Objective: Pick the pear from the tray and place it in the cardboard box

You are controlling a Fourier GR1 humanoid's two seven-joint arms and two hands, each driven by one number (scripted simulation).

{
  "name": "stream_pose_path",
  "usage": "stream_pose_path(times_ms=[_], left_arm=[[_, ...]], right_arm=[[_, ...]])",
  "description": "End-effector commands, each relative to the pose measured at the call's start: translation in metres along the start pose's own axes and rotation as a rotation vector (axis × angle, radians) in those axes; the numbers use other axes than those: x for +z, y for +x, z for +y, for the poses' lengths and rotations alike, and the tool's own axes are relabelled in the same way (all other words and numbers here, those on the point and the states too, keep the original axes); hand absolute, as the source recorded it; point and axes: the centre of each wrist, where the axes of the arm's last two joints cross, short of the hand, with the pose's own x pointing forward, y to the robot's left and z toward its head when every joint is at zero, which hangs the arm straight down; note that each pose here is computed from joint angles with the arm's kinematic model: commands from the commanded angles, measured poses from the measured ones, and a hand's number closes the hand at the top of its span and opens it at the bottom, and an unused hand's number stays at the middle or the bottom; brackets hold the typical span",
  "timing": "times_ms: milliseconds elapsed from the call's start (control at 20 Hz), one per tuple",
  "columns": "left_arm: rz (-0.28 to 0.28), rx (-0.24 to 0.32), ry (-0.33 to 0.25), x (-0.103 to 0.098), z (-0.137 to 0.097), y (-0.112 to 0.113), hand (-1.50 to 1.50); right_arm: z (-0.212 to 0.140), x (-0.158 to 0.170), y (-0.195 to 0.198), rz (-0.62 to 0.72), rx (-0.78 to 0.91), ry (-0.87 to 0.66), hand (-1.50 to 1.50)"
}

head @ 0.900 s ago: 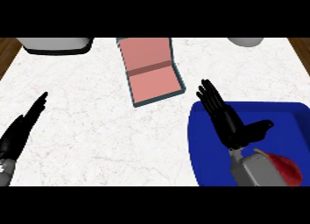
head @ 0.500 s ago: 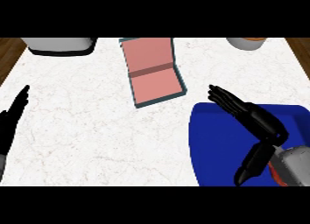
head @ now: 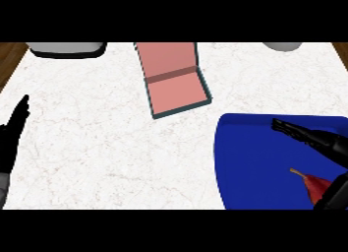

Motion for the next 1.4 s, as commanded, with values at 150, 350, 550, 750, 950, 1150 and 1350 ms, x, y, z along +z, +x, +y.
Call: stream_pose_path(times_ms=[150,350,550,750,950,1150,1350], left_arm=[[-0.017,0.002,0.02,-0.009,0.003,0.002,0.0],[-0.031,-0.002,-0.018,-0.009,-0.004,0.014,0.0],[-0.029,-0.007,-0.005,-0.01,-0.016,0.012,0.0],[-0.039,-0.001,-0.019,-0.017,-0.012,0.017,0.0],[-0.006,-0.002,-0.013,-0.018,-0.01,0.014,0.0],[-0.005,-0.001,0.012,-0.009,-0.017,0.003,0.0],[-0.004,0.003,0.005,-0.008,-0.001,0.006,0.0]], right_arm=[[-0.039,0.014,0.022,-0.127,0.197,0.157,-1.5],[-0.045,0.02,0.041,-0.059,0.405,0.343,-1.5],[-0.049,0.027,0.037,-0.008,0.542,0.484,-1.5],[-0.047,0.018,0.025,0.071,0.701,0.638,-1.5],[-0.045,0.037,0.009,0.065,0.71,0.727,-1.5],[-0.033,0.001,-0.02,0.108,0.774,0.772,-1.5],[-0.05,0.015,-0.019,0.111,0.81,0.775,-1.5]])
